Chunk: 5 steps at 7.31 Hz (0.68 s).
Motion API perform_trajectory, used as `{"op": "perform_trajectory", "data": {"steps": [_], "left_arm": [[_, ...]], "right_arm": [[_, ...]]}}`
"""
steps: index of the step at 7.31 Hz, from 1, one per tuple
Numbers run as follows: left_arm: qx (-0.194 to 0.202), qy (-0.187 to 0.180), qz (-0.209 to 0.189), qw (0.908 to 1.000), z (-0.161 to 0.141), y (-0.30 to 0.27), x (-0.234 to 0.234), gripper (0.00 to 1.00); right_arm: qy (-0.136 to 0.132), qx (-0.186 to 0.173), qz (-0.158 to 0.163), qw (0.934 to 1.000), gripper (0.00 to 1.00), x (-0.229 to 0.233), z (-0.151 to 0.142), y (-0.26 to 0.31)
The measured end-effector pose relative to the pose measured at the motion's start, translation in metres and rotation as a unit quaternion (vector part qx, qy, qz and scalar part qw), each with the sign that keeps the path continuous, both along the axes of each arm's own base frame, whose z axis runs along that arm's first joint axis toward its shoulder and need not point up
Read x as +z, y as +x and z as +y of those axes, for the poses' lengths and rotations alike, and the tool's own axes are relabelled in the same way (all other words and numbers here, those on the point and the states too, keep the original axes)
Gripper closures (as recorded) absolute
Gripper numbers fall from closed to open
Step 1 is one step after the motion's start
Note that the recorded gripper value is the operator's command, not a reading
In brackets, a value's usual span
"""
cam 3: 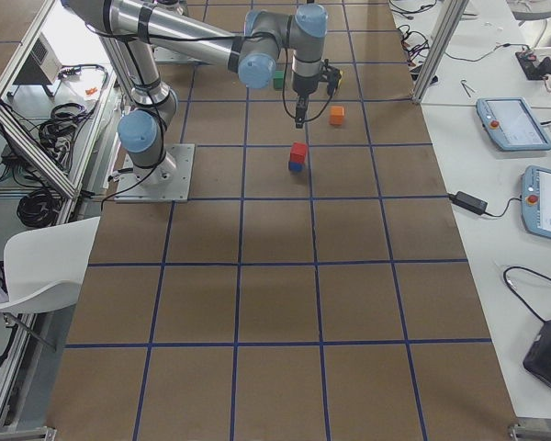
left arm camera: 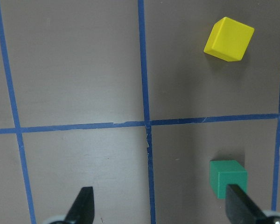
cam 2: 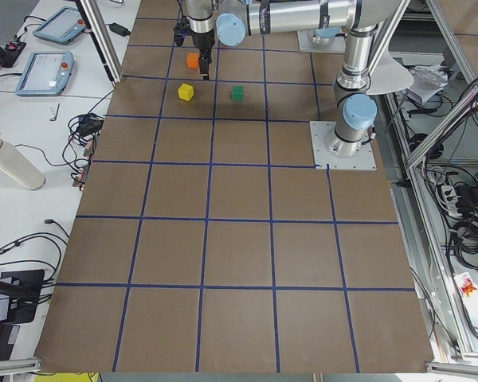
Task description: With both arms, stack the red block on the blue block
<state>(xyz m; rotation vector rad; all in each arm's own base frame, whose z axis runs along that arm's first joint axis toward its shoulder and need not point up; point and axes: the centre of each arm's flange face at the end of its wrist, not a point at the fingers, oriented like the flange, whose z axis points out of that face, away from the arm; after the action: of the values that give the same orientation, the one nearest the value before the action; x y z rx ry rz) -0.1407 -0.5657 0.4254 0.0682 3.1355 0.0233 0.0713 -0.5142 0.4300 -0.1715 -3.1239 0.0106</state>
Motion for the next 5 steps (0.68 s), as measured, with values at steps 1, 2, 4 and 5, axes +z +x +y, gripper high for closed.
{"op": "perform_trajectory", "data": {"steps": [1, 2, 4, 5], "left_arm": [[-0.004, -0.01, -0.003, 0.9999, -0.001, -0.004, 0.017, 0.0], [-0.014, -0.009, -0.007, 0.9998, 0.002, -0.015, 0.043, 0.0], [-0.031, 0.019, -0.011, 0.9993, 0.022, -0.036, 0.086, 0.0], [-0.031, 0.046, -0.012, 0.9984, 0.034, -0.035, 0.09, 0.0]], "right_arm": [[-0.012, 0.024, 0.0, 0.9996, 0.0, 0.023, -0.001, 0.027], [-0.021, 0.041, 0.0, 0.9989, 0.0, 0.04, -0.002, 0.045], [-0.021, 0.049, -0.001, 0.9986, 0.0, 0.049, -0.003, 0.052], [-0.019, 0.047, -0.002, 0.9987, 0.0, 0.048, -0.004, 0.05]]}}
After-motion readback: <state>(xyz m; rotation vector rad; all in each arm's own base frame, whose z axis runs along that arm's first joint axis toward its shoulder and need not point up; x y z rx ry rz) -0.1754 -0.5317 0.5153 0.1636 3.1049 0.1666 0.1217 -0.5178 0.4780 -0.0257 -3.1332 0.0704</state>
